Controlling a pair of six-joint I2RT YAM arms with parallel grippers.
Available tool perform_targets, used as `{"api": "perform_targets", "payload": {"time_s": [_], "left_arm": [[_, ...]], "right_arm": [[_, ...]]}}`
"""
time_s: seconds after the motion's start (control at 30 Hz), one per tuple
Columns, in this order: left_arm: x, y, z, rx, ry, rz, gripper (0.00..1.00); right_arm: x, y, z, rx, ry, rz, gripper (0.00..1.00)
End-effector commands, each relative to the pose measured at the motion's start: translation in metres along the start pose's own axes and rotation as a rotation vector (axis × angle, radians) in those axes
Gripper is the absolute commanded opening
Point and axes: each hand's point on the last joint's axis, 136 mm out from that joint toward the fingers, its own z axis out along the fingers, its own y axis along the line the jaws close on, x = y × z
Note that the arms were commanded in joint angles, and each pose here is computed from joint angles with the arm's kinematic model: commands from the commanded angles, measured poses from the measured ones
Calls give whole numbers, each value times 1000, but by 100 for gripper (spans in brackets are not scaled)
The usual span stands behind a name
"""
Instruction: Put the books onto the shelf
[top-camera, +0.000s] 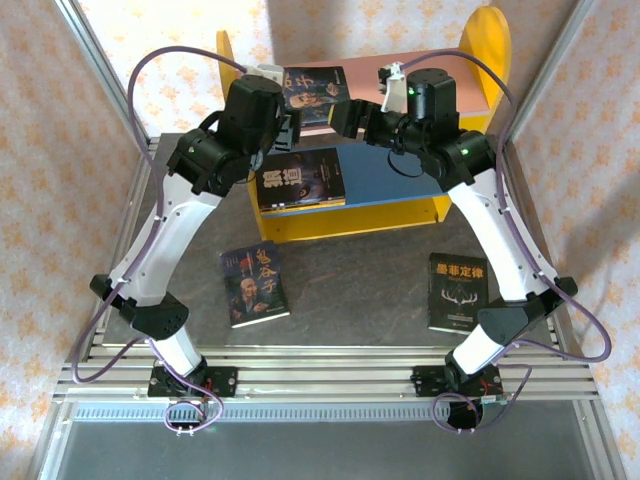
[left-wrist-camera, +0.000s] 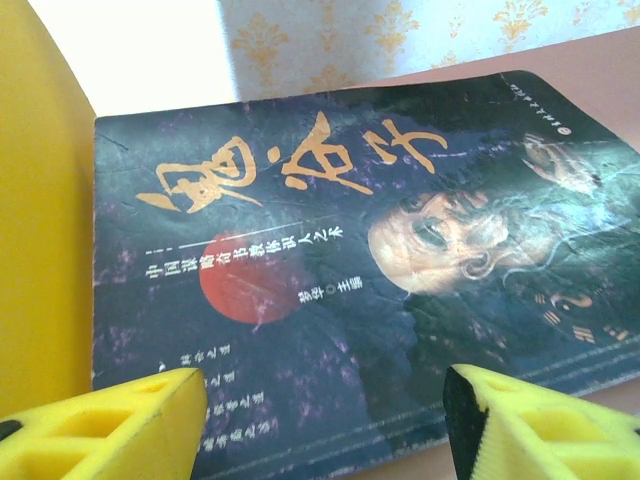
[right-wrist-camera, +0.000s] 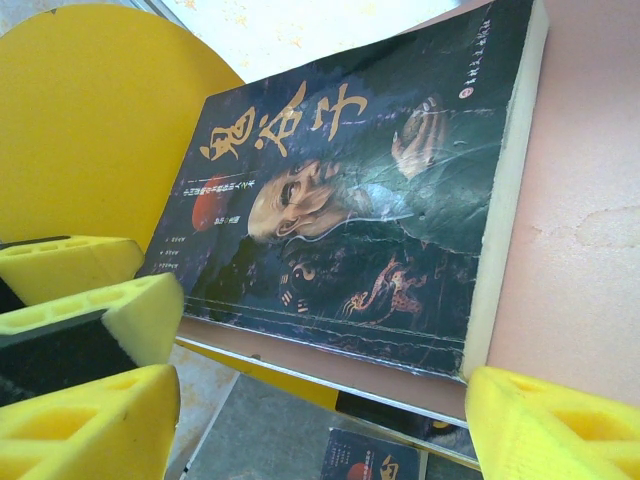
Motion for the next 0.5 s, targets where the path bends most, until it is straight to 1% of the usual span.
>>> {"api": "perform_targets", "payload": {"time_s": [0.0,0.27,0.47], "left_arm": [[-7,2,7,-44,-20,18,67],[6,-1,15,-42,37,38,67],[18,-18,7,74,106,15,64]], "right_arm": [[-17,-8,0,53,-66,-37,76],[-20,-7,2,49,-76,-42,76],[-26,-4,1,40,-87,-46,76]]}}
